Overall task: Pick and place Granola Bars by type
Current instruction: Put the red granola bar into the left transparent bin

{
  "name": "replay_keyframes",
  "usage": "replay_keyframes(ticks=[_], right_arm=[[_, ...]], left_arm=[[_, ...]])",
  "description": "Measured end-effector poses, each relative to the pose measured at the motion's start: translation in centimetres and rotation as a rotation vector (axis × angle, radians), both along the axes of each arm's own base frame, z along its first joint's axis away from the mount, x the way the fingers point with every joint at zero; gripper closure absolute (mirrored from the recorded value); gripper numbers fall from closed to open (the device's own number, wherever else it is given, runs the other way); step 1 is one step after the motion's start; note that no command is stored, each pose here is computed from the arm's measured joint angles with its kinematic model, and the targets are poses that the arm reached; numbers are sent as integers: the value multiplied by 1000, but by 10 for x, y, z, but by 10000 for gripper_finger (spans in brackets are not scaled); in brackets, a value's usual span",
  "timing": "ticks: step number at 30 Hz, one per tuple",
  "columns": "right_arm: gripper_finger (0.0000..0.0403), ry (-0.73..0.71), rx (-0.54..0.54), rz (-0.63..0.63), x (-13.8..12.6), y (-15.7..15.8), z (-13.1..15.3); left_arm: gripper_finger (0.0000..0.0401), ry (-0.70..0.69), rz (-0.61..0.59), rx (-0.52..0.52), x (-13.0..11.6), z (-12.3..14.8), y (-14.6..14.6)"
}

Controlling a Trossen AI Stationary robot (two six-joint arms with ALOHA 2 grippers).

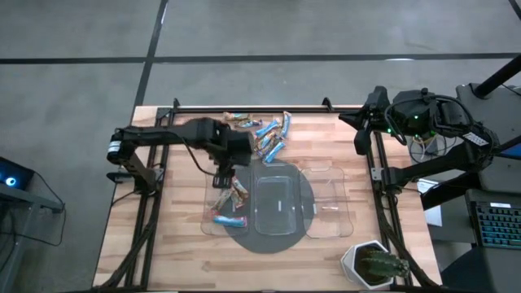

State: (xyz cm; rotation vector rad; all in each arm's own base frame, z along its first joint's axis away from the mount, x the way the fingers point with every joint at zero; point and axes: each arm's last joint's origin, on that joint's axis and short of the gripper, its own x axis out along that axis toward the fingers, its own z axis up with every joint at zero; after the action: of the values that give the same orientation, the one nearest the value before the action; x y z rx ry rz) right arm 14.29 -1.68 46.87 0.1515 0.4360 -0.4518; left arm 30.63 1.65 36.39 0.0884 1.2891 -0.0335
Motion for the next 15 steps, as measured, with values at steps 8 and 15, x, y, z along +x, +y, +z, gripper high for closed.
replay_keyframes(ticks=[8, 15], right_arm=[[394, 0, 0, -1, 0, 0, 0], [394, 0, 0, -1, 0, 0, 0]], left_arm=[[261, -135, -5, 155, -5, 41, 25], [261, -238, 122, 210, -6, 54, 59]])
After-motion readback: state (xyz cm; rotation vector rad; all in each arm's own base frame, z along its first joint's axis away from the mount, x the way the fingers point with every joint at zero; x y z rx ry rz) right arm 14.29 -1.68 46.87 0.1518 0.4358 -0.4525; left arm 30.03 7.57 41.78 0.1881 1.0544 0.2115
